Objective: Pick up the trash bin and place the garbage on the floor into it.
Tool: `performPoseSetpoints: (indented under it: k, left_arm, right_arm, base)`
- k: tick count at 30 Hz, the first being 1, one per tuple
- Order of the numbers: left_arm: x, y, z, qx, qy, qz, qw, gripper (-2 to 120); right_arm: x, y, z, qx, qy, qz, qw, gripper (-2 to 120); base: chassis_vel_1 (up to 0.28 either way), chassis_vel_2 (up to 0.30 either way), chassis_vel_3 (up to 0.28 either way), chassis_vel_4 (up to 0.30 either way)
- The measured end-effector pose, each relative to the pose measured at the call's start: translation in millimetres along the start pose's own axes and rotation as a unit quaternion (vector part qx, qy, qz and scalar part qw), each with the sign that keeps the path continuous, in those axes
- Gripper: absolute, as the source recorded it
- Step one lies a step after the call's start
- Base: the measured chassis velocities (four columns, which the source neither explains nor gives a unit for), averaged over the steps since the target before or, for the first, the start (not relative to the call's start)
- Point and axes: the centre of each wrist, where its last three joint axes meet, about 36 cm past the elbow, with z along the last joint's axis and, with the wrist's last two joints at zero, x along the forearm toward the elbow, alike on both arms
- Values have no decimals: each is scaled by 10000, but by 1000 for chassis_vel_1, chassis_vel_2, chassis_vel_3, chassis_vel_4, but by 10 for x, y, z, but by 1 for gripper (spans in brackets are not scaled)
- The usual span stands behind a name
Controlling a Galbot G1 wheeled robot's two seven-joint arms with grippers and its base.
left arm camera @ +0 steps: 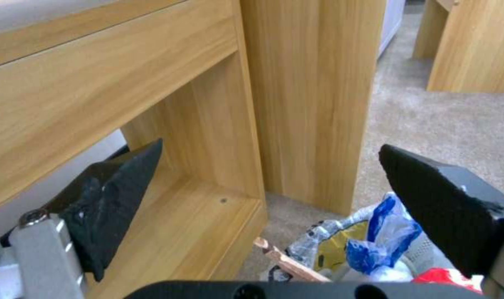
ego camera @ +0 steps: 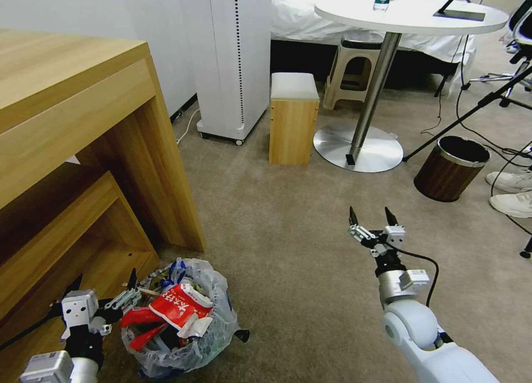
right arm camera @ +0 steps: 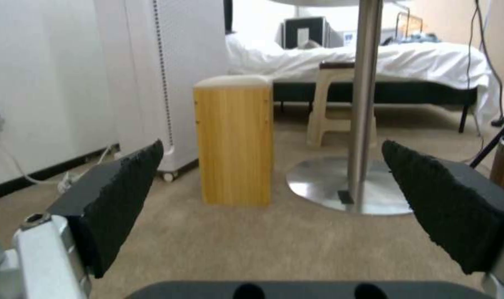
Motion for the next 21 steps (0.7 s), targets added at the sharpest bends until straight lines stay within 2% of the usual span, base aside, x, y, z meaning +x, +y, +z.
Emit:
performPoseSetpoints:
  k: [11,21]
  left_arm:
    - [-38,-2,5,108,111,-42,9999,100]
    - [-68,12,43,127,162,-69,9998,100]
  right_arm:
    - [-8,63,-98,79,-157,152,9997,100]
    - [31,88,-114,110,-53,294,9995,100]
  base:
    - [0,0,0,0]
    - [0,0,0,0]
